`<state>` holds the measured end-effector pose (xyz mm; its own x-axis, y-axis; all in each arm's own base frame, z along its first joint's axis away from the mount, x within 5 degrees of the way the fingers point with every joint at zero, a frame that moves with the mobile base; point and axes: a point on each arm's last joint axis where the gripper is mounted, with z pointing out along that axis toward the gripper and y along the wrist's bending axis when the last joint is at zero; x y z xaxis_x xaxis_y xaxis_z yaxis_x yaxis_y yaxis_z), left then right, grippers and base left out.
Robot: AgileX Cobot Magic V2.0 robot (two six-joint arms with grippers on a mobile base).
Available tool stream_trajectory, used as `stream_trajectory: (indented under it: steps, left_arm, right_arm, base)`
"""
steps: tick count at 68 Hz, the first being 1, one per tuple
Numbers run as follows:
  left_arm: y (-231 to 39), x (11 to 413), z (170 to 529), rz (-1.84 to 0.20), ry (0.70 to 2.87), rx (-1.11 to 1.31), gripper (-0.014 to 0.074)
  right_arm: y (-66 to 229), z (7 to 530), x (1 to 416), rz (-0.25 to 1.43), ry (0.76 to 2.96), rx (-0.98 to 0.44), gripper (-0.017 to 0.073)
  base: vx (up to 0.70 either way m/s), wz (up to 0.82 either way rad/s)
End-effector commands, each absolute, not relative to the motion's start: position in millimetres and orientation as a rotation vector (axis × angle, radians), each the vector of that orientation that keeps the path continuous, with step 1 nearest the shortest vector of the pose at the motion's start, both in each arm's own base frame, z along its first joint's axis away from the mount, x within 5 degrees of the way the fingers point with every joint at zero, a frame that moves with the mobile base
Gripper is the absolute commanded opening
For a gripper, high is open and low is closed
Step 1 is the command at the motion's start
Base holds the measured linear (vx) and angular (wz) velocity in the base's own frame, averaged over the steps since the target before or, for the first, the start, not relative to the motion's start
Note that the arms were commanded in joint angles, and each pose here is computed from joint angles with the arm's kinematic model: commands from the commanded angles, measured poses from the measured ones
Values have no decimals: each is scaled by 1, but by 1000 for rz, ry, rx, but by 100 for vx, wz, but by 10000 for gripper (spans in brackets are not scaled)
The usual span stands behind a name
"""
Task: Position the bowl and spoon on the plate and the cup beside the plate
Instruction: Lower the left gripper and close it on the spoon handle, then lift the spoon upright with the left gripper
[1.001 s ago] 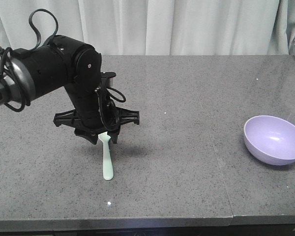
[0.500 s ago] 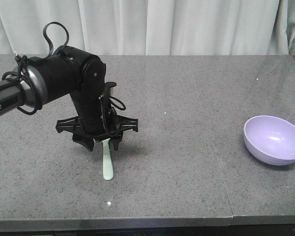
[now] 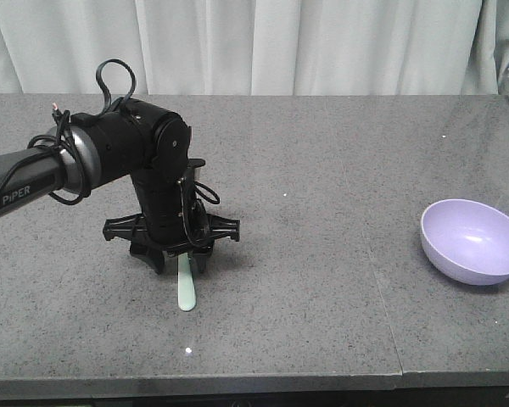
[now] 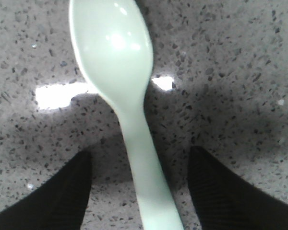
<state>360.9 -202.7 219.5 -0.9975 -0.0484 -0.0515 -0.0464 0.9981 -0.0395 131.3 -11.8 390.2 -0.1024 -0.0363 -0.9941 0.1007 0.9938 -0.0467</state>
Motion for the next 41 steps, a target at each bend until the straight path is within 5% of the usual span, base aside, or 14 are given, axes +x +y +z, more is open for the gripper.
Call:
stream_trajectory:
  steps: [1,13,29,41]
  left_arm:
    - [-204,358,243,-140,3051,-84,433]
    - [-204,358,242,-136,3059,-49,347]
    - [-204,357,242,-132,3058,38,-9]
    - [-204,358,243,-133,3043,115,-7]
  right_arm:
    - [-12,406,131,-126,1572,36,488]
    - [-12,406,131,-126,1572,36,488]
    - [-12,406,131,-126,1572,36,488]
    - [-12,406,131,-126,1572,36,488]
  base:
    - [0,0]
    - [0,0]
    - [0,0]
    - [0,0]
